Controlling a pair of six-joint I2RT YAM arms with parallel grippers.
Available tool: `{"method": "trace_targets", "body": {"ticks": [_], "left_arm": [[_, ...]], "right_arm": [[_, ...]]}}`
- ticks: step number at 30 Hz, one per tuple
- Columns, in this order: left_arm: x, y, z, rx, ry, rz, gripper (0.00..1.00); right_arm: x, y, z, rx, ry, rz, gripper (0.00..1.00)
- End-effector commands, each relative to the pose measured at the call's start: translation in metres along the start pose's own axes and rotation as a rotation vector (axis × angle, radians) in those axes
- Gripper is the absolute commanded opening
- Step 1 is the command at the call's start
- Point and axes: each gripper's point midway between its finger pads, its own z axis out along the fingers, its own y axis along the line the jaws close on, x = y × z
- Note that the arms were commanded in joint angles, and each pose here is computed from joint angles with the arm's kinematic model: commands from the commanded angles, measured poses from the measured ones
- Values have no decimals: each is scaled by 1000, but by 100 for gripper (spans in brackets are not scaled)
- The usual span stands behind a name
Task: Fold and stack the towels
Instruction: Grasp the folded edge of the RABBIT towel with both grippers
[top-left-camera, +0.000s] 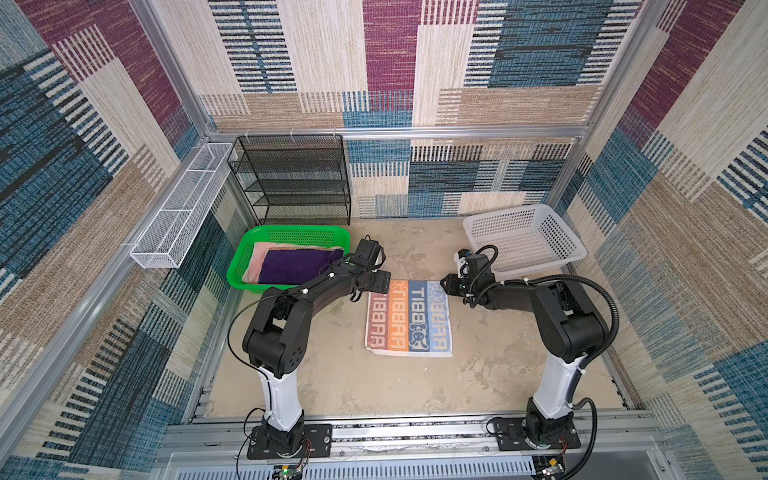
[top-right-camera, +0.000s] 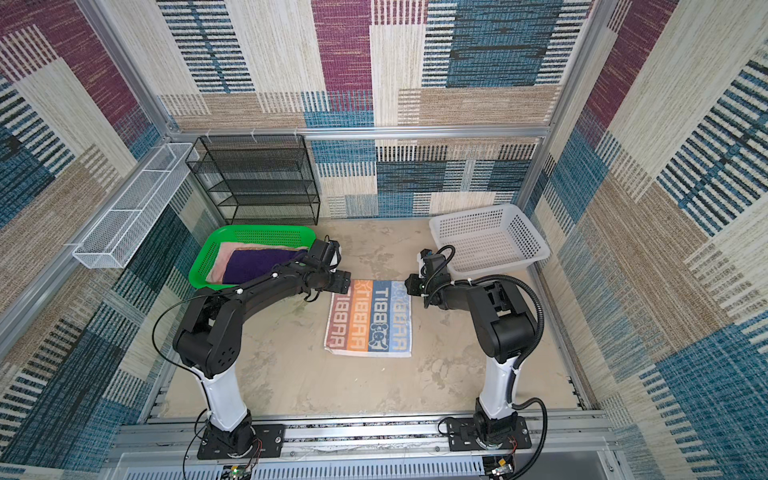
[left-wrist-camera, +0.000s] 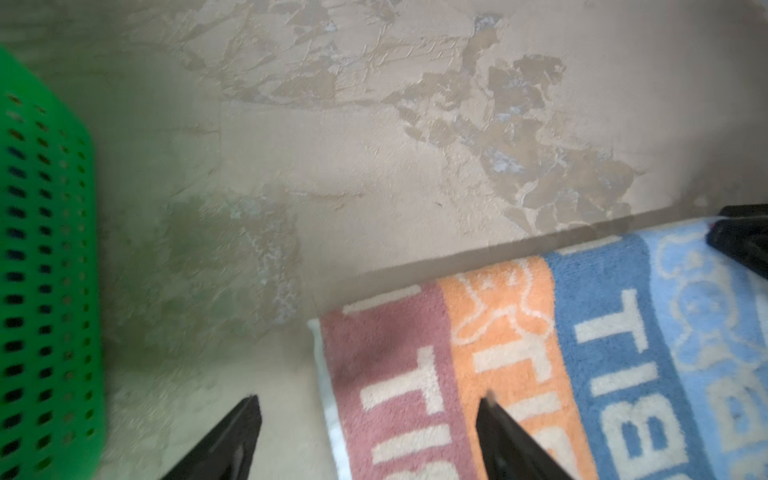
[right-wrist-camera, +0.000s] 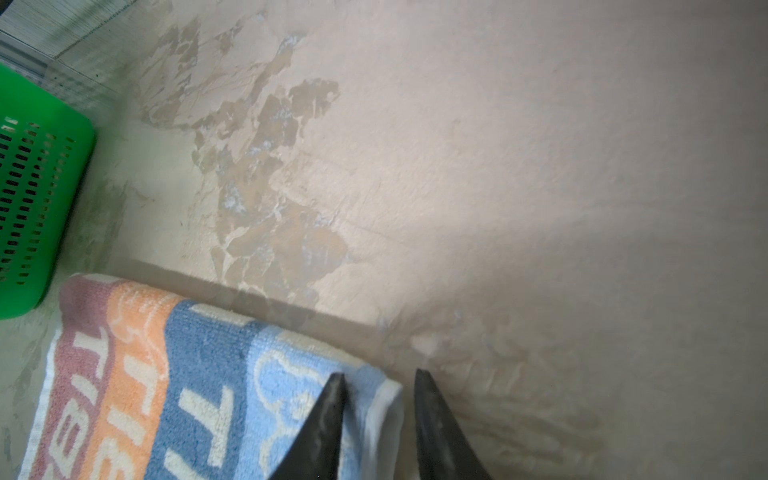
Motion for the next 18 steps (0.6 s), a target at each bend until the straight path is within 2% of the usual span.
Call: {"method": "trace_targets", "body": {"ticks": [1,5,10,14,18], "left_arm": [[4,4,11,3,63,-56,84],[9,14,27,-17,118,-109,78],[11,20,39,12,134,-164,61],[11,11,42,65,148,-172,52],[10,3,45,110,166,-171,42]], "right_arm": [[5,-2,4,2,25,19,26],[6,-3,5,6,31,17,22],[6,-5,4,14,32,10,14],[5,-4,6,11,36,11,1],[4,-2,9,-3,41,16,0]]}}
